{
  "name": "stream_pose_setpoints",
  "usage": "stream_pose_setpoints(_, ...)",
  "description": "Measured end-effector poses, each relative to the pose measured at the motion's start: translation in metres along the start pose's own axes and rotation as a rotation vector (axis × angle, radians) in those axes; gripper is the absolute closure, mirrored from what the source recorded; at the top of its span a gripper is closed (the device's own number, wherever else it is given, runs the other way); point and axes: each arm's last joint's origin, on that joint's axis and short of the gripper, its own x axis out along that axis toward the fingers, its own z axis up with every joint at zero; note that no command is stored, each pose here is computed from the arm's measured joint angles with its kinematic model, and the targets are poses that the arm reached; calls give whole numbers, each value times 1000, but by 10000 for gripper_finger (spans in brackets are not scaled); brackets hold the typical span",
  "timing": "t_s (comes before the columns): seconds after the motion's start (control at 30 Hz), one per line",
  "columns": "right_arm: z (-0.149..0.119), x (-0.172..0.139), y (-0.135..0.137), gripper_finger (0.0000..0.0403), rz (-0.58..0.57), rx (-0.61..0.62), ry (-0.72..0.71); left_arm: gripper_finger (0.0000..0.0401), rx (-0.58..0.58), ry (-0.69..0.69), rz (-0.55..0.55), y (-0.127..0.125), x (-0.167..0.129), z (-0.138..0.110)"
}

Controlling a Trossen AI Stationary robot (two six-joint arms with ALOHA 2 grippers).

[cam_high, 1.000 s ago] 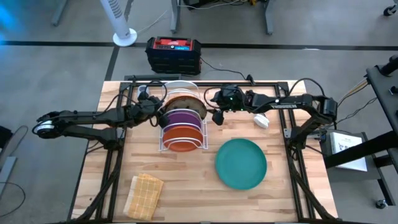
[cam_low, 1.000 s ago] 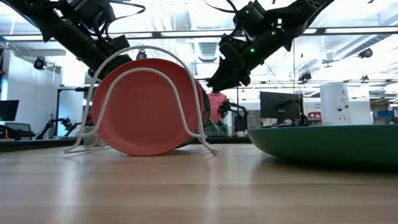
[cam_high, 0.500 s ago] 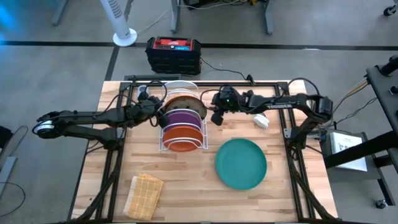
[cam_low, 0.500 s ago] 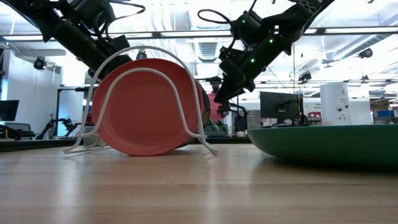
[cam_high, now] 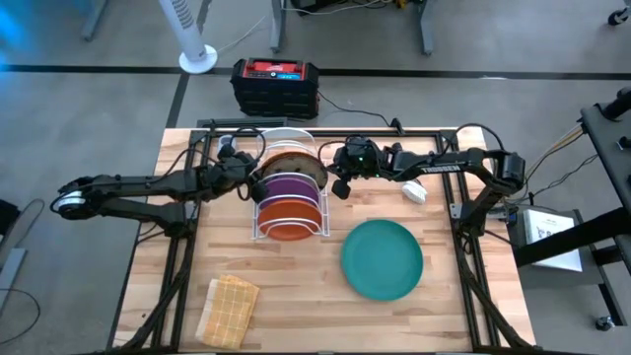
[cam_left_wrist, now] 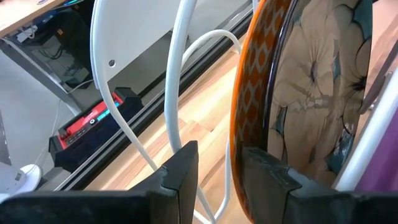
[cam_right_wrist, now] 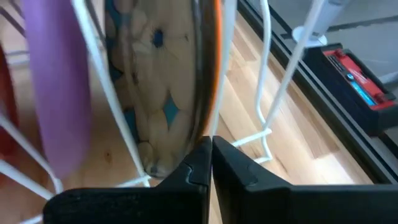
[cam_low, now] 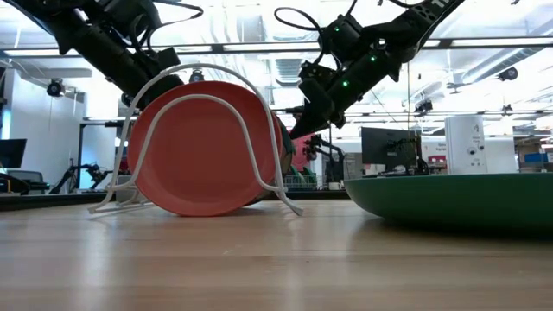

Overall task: Sort dishes
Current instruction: Put the white/blue plate into the dish rack

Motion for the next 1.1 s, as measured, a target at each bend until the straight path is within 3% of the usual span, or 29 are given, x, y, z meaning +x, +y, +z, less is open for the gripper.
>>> stream_pose_setpoints(0.53,3,0,0,401,7,-12,-35,293,-7,80,4,3,-5,3)
stream_pose_setpoints(0.9,1,0,-3,402,-56,-24,-11,293,-29,183,29,6,-12,3)
stream_pose_setpoints(1.1,1,1,-2,402,-40,-11,-12,299,-57,274,-21,5,-13,-6)
